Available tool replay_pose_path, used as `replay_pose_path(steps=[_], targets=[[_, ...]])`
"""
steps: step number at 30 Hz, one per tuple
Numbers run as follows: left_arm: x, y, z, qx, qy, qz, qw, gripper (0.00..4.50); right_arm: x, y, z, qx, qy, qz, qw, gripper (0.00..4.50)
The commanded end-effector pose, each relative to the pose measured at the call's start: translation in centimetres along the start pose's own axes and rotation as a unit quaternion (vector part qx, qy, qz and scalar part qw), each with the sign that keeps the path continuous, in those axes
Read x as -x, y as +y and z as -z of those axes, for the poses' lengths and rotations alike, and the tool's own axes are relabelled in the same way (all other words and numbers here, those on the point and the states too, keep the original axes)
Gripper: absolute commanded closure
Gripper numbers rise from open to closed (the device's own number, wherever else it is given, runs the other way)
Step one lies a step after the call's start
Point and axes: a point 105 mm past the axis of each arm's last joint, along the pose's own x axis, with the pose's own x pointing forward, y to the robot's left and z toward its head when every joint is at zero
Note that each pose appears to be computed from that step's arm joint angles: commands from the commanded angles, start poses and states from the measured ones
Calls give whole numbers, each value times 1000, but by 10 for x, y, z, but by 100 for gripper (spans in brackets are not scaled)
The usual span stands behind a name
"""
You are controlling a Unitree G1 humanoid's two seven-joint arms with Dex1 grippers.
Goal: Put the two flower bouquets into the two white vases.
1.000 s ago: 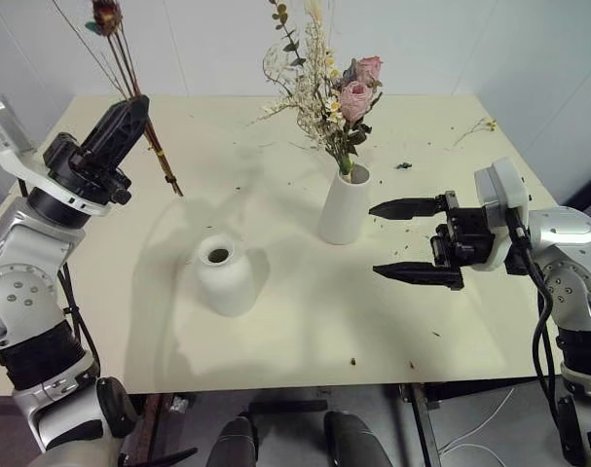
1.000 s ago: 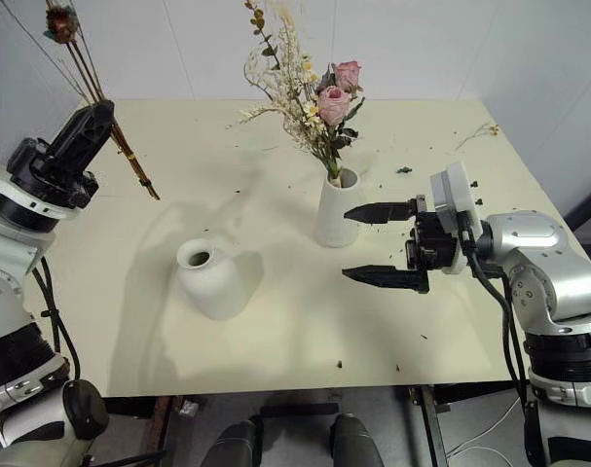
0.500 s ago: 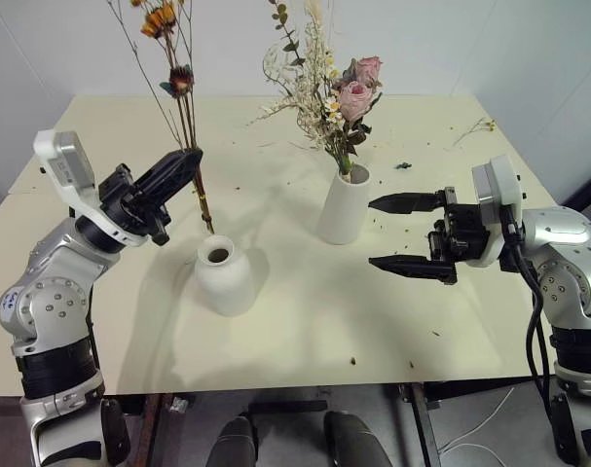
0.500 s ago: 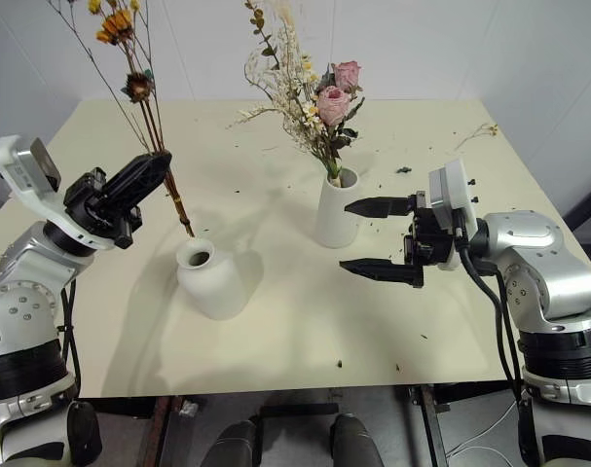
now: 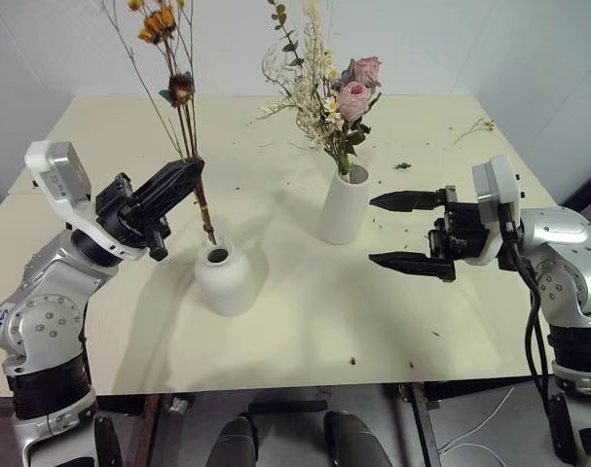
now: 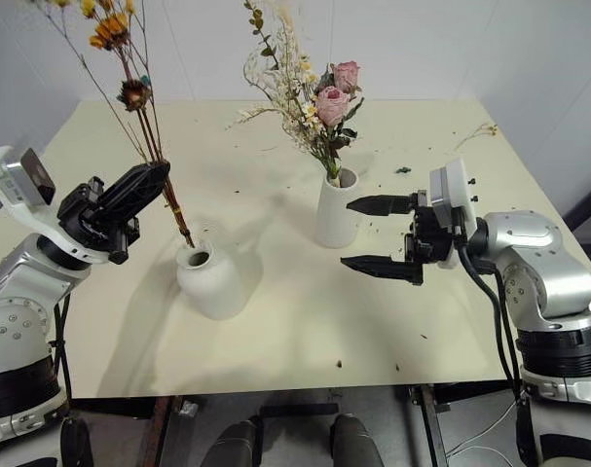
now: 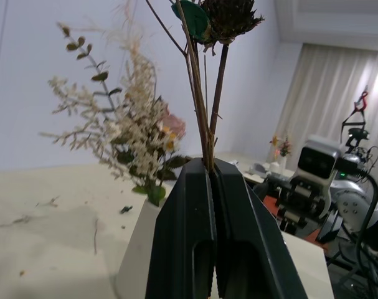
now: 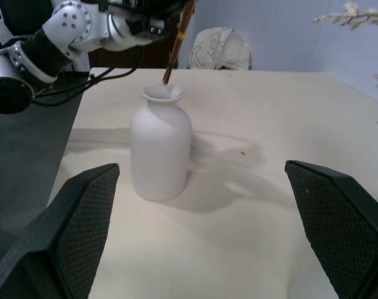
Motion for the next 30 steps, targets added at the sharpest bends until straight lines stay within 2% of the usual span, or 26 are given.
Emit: replay_pose_path(steps=[1, 10, 18, 21, 26, 30], targets=[[1, -5, 1, -33, 0, 9, 999, 448, 0, -3, -13, 27, -15, 5, 1000, 0], [-7, -3, 18, -37, -26, 6, 999, 448, -2, -3, -15, 27, -21, 10, 999, 0], [6, -7, 25, -27, -3, 6, 1000, 448, 1, -5, -16, 32, -19, 16, 999, 0], [13, -8, 27, -20, 19, 6, 1000, 386, 1, -5, -15, 32, -21, 19, 999, 0], [13, -8, 24, -41, 29, 10, 999, 242, 0, -5, -13, 31, -24, 21, 999, 0], [12, -7, 19, -64, 40, 16, 997, 110, 1, -7, -12, 33, -25, 24, 999, 0]])
